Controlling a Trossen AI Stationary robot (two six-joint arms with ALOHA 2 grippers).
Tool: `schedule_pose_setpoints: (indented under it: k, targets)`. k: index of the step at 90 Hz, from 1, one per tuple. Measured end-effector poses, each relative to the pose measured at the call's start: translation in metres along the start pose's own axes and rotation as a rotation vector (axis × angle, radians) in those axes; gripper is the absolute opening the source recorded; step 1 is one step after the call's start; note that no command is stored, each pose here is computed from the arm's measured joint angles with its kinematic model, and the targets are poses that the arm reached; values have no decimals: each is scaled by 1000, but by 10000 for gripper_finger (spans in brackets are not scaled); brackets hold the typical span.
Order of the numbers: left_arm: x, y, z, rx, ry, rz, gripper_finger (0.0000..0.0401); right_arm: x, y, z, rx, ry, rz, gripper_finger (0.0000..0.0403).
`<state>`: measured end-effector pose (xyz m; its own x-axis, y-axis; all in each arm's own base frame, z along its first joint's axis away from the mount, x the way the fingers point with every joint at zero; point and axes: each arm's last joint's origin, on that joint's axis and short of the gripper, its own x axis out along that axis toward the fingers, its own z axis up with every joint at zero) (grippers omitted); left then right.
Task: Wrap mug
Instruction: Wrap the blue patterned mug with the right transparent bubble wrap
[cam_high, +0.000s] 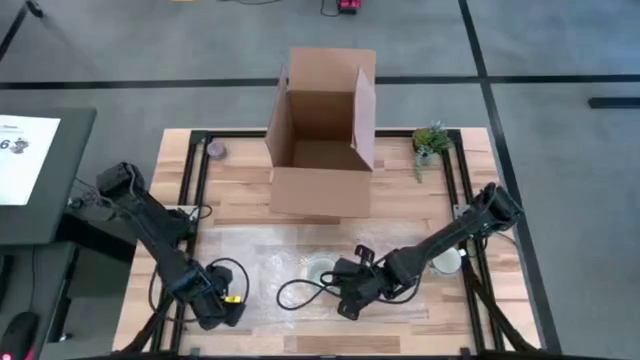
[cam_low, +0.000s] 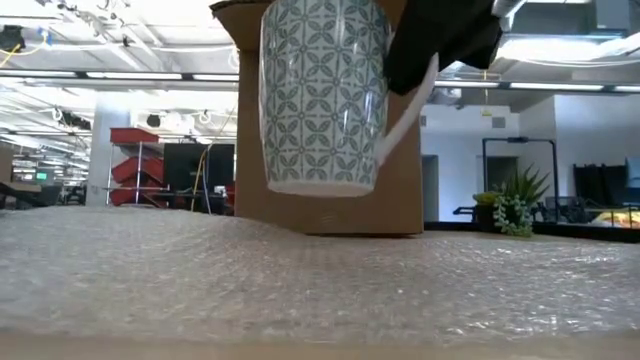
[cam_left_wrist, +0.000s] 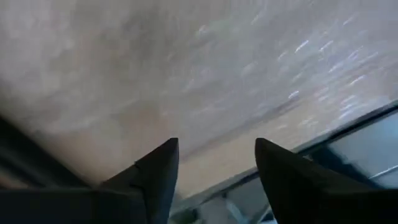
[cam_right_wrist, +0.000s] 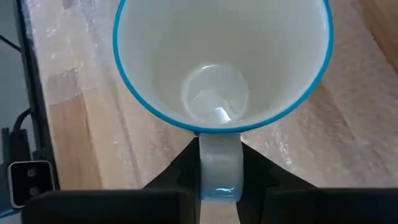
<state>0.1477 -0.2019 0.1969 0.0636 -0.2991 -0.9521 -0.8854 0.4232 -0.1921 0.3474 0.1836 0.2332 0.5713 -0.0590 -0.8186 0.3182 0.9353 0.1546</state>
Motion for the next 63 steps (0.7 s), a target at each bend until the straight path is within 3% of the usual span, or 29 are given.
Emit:
schedule_pose_setpoints:
  k: [21, 44, 63]
  targets:
    - [16, 8, 5, -30, -40, -42, 199, 0, 0, 0, -1, -2, 0, 43]
    - [36, 12, 12, -37, -45, 8, 198, 0, 0, 0, 1, -2, 1, 43]
    - [50, 8, 12, -25, -39, 24, 166, 0, 0, 0, 17, -3, 1, 43]
